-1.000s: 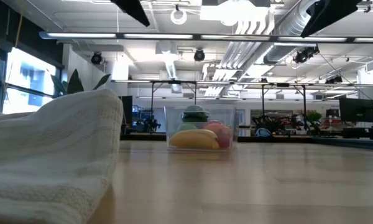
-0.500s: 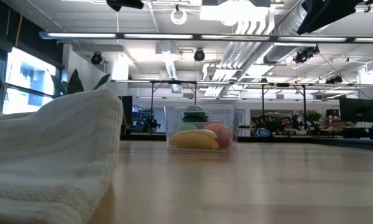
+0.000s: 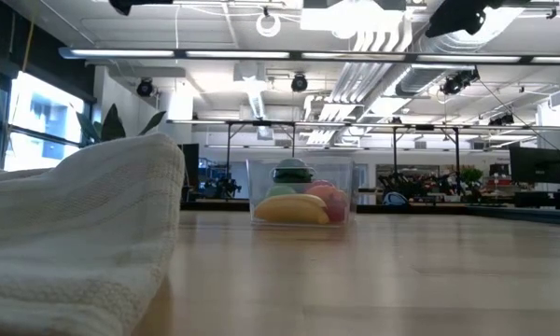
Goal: Pick and placing Produce into tupperware
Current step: Return to Home Position
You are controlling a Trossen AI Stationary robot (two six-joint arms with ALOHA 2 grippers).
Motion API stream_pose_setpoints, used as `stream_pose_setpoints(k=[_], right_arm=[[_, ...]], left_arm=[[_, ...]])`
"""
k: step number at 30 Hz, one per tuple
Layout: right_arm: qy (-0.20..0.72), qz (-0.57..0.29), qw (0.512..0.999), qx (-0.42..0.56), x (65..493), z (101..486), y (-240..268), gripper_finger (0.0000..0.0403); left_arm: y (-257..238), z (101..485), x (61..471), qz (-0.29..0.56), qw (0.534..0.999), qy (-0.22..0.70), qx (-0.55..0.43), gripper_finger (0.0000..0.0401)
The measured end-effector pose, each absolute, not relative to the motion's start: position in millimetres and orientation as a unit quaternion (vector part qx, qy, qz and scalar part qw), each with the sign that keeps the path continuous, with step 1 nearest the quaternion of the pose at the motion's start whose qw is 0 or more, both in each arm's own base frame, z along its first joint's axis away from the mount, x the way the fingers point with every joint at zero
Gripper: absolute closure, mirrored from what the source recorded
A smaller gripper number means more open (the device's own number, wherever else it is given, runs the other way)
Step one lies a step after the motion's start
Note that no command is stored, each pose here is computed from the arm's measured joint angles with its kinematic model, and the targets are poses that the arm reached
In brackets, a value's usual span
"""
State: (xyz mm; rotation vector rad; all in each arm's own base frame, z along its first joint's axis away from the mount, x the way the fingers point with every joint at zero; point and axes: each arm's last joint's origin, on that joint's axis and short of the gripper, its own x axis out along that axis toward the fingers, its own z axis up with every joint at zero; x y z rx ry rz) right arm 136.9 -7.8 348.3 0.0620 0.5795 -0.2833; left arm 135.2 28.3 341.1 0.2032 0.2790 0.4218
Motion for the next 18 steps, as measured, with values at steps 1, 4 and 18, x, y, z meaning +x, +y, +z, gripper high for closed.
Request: stream_pose_setpoints(k=[1,4,18], right_arm=[[0.287,-0.131,0.948,0.033,138,348,-7,0.0246],[0.28,-0.127,0.951,0.04,143,348,-7,0.0246],[0.039,-0.035,0.997,0.051,88,396,-2,0.0271]], left_arm=[[28,341,131,0.213,0.963,0.131,0.098,0.04],[26,341,119,0.217,0.965,0.112,0.094,0.0399],[19,319,60,0.252,0.965,0.021,0.074,0.0399]])
